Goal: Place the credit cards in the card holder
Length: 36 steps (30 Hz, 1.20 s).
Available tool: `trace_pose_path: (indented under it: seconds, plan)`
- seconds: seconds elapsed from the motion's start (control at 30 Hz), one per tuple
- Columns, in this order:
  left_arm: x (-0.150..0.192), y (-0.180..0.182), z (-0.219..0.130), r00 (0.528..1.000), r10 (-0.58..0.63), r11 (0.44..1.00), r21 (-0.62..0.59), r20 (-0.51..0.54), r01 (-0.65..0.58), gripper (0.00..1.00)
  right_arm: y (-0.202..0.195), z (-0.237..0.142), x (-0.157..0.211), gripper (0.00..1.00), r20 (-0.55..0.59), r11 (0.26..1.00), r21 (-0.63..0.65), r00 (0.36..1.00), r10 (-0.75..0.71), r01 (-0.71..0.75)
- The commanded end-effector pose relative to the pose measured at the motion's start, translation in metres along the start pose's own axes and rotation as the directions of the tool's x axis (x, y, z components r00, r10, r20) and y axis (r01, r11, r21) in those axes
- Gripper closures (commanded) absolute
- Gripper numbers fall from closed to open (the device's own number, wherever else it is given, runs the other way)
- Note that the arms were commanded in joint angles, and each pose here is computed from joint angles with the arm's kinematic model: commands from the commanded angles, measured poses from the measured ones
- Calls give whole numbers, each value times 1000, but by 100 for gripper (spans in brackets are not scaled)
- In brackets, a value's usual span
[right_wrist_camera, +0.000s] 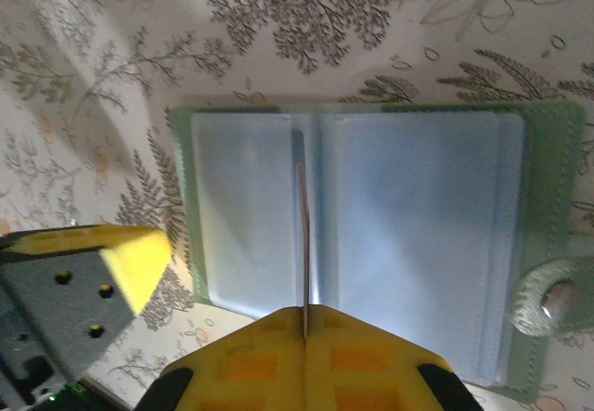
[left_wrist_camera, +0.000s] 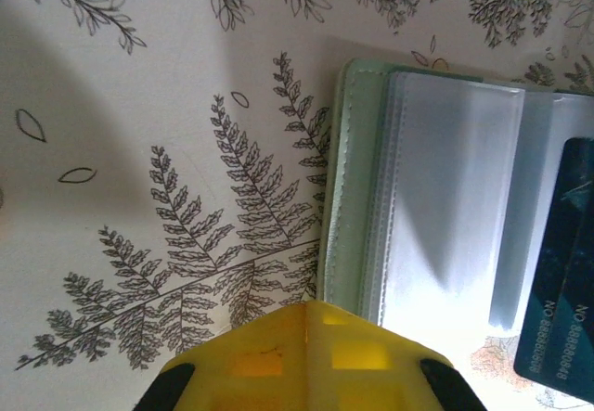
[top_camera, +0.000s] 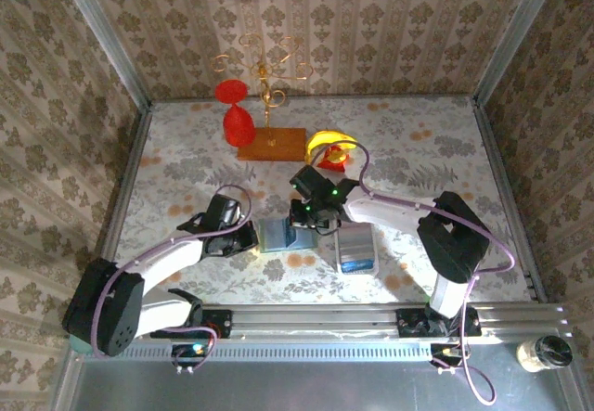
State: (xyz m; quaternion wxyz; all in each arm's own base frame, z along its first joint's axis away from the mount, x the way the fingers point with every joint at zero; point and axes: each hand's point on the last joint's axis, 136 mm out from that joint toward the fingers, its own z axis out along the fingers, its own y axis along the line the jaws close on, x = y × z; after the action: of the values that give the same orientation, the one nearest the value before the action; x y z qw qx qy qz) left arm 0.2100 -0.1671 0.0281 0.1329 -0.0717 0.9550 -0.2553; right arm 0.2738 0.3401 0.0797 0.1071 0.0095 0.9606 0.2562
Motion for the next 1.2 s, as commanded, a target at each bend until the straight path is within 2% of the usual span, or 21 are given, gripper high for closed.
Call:
trace_pose_path:
  seconds: [0.0, 0.27, 0.63, 0.73, 0.8, 0.87, 0.93, 1.03, 1.1, 1.17]
  plan:
    - [-8, -10, 0, 1000, 29, 999, 34, 5, -29, 100, 6, 6, -12, 100, 40, 1000, -19, 999, 21, -20]
    - [-5, -8, 4, 999, 31, 999, 30, -11, -31, 100, -4, 10, -14, 100, 59, 999, 25, 997, -42, 40]
    - [-5, -9, 2, 999, 41, 999, 34, -10, -40, 100, 0, 4, -11, 100, 40, 998, -2, 997, -69, 69]
    - [-8, -13, -3, 999, 51, 997, 53, 14, -52, 100, 16, -19, -12, 100, 58, 979, -47, 979, -195, 198]
    - [-9, -17, -7, 997, 65, 995, 68, 30, -67, 100, 27, -46, -9, 100, 58, 930, -62, 932, -359, 362]
    - [-11, -20, -11, 996, 76, 994, 80, 46, -79, 100, 30, -74, 0, 100, 45, 837, -65, 839, -542, 544]
    - [-13, -23, -14, 994, 87, 992, 90, 59, -92, 100, 24, -101, 14, 100, 36, 697, -58, 700, -713, 714]
    - [-13, -24, -16, 993, 102, 990, 94, 65, -107, 100, -2, -143, 43, 100, 28, 377, -36, 378, -925, 925]
    - [-13, -24, -17, 992, 106, 989, 93, 63, -112, 100, -28, -167, 65, 100, 6, 120, -21, 120, -993, 993]
    - [-12, -24, -17, 992, 108, 989, 93, 61, -113, 100, -50, -185, 85, 100, -32, -52, -42, -53, -998, 998]
